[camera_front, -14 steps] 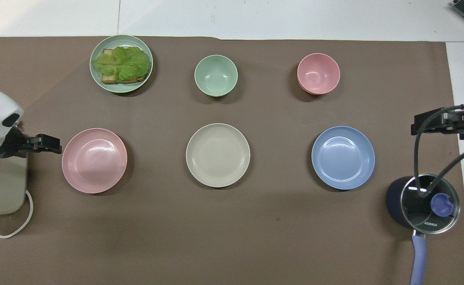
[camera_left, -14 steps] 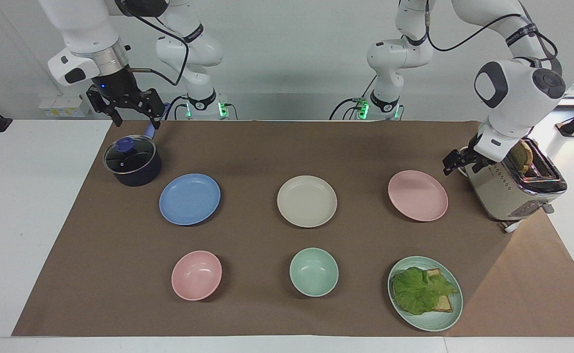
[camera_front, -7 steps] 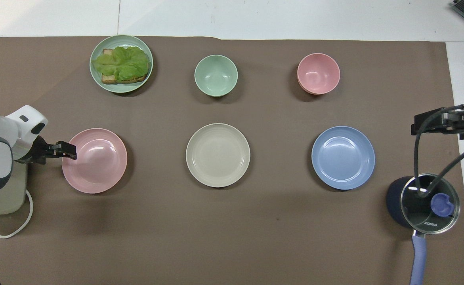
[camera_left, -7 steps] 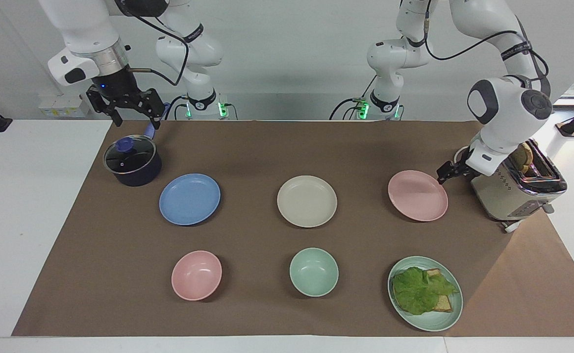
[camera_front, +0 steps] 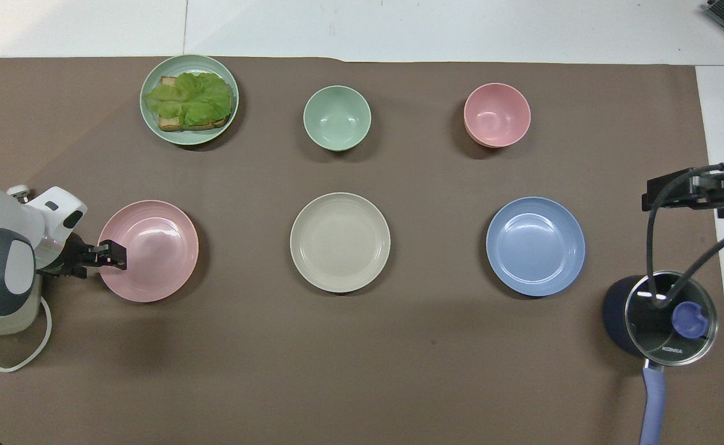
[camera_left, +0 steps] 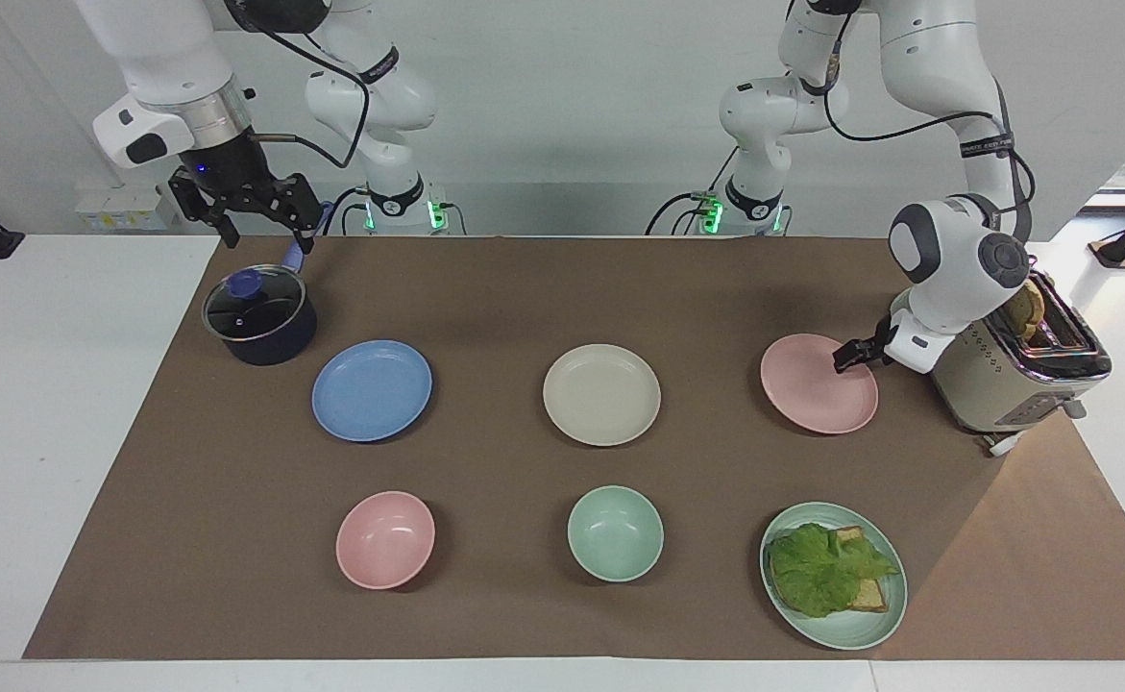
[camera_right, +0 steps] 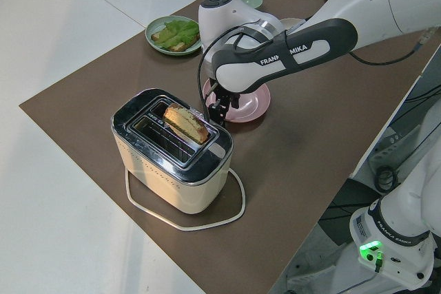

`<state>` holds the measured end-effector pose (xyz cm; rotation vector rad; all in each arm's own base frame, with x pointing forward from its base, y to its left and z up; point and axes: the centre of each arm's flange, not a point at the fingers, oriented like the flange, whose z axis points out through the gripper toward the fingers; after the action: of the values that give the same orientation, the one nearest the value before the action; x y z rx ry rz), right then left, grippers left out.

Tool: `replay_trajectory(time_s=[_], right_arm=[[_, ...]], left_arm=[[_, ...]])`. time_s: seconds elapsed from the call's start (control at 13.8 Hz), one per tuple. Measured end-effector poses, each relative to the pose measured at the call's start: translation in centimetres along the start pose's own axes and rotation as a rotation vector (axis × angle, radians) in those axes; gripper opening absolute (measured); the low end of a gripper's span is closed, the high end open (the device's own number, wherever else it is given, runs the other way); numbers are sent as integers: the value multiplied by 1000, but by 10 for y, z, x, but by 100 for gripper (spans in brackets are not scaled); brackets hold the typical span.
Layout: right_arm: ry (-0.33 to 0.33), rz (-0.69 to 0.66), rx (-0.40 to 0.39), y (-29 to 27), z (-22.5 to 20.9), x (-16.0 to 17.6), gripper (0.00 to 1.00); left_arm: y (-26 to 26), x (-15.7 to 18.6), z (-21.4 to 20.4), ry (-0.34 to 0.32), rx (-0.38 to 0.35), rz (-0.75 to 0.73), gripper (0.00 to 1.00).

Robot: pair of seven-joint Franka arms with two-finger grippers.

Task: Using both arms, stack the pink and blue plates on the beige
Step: 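Reach the left gripper to the rim of the pink plate, then grip the pink plate rim and carry it onto the beige plate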

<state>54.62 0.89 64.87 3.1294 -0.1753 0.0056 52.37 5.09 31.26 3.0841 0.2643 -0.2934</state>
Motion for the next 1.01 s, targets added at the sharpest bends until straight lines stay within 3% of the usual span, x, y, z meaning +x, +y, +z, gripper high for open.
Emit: replay_trajectory(time_s=[0.36, 0.43, 0.79, 1.01], right_arm=[[0, 1, 0, 1, 0, 0, 100], [0, 1, 0, 1, 0, 0, 100], [0, 1, 0, 1, 0, 0, 100], [0, 1, 0, 1, 0, 0, 100]], left_arm=[[6, -3, -1, -19, 3, -101, 15], [7, -3, -5, -29, 2, -106, 6], [15, -3, -46, -91, -13, -120, 4], [52, -7, -99, -146, -60, -173, 4]])
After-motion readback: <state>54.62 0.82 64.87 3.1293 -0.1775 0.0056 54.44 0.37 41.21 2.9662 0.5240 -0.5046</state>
